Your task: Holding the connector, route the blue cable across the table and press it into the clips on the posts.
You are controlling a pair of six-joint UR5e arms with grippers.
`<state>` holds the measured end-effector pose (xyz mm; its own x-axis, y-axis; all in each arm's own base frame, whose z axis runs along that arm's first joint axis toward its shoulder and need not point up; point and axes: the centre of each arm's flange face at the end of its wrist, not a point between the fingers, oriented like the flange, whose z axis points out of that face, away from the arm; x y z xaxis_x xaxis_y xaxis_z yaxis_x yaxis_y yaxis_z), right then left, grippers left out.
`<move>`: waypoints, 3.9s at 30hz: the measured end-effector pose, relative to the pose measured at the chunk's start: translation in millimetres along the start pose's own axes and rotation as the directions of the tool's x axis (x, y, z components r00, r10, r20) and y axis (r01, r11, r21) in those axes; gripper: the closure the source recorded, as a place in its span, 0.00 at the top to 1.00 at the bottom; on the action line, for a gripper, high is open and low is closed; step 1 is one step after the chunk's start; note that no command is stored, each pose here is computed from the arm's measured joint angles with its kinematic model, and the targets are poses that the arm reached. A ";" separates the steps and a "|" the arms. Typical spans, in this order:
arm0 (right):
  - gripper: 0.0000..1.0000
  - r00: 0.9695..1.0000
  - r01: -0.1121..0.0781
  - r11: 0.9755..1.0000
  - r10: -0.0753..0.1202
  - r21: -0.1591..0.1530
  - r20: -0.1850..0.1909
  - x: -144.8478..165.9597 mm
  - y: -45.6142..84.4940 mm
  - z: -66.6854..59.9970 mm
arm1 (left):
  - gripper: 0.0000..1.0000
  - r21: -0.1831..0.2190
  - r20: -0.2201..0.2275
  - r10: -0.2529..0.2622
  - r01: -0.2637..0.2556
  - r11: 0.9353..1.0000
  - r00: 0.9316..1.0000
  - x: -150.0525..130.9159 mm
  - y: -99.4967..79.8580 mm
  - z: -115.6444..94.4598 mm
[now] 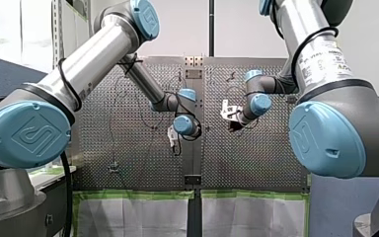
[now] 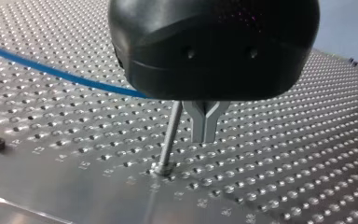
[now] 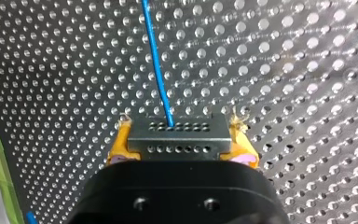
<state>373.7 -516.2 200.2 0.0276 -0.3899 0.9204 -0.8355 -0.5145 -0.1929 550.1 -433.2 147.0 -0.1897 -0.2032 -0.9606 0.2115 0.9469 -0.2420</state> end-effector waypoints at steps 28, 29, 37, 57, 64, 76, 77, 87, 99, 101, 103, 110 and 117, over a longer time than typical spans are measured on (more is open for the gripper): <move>0.00 0.999 -0.017 1.000 0.015 -0.023 -0.052 21.8 33.4 21.8 | 0.98 -0.033 -0.086 0.078 -0.081 0.996 0.993 -23.6 1.1 5.2; 0.00 0.998 -0.017 1.000 0.016 -0.024 -0.052 21.7 34.4 21.8 | 0.98 -0.034 -0.093 0.090 -0.094 0.995 0.992 -24.1 -0.5 3.1; 0.00 0.998 -0.022 0.999 0.020 -0.031 -0.052 22.4 40.1 21.4 | 0.98 -0.060 -0.110 0.135 -0.142 0.988 0.985 -40.2 -13.6 -15.5; 0.00 0.999 -0.033 0.999 0.031 -0.040 -0.041 21.8 48.0 19.6 | 0.98 -0.056 -0.145 0.191 -0.201 0.978 0.971 -30.2 -67.4 -85.8; 0.00 0.999 -0.038 0.998 0.036 -0.046 -0.039 21.9 52.6 19.0 | 0.98 -0.009 -0.121 0.190 -0.193 0.981 0.974 -33.0 -97.8 -106.4; 0.00 0.998 -0.048 0.997 0.047 -0.062 -0.029 22.9 64.0 16.4 | 0.98 0.045 -0.054 0.118 -0.116 0.992 0.992 -19.5 -143.0 -121.1; 0.00 0.998 -0.049 0.997 0.048 -0.064 -0.027 22.9 64.8 16.1 | 0.98 0.038 -0.055 0.118 -0.116 0.993 0.992 -16.9 -144.0 -118.7; 0.00 0.999 -0.053 0.996 0.053 -0.075 -0.010 22.1 70.1 13.4 | 0.98 -0.028 -0.113 0.133 -0.136 0.990 0.985 12.0 -146.1 -98.7; 0.00 0.998 -0.057 0.996 0.057 -0.073 -0.013 23.2 74.3 13.1 | 0.98 -0.074 -0.122 0.138 -0.148 0.986 0.983 41.2 -156.7 -74.5; 0.00 0.998 -0.059 0.996 0.058 -0.068 -0.013 23.3 74.3 13.2 | 0.98 -0.081 -0.100 0.124 -0.133 0.988 0.987 37.0 -161.6 -71.0; 0.00 0.998 -0.060 0.996 0.059 -0.066 -0.014 23.5 74.6 13.2 | 0.98 -0.090 -0.077 0.111 -0.118 0.989 0.991 30.6 -166.1 -67.8; 0.00 0.998 -0.060 0.996 0.060 -0.063 -0.014 23.5 75.0 13.1 | 0.98 -0.117 -0.001 0.066 -0.065 0.991 0.998 7.4 -178.1 -56.4; 0.00 0.998 -0.060 0.996 0.060 -0.063 -0.013 23.5 75.1 13.1 | 0.98 -0.151 0.012 0.057 -0.054 0.987 0.998 14.4 -169.5 -38.2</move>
<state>318.8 -574.0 202.9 -0.0298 -0.4097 0.9118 -0.8687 -0.4407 -0.2263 475.0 -587.1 179.3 -0.1654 -0.1522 -0.9744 0.0744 0.9833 -0.1662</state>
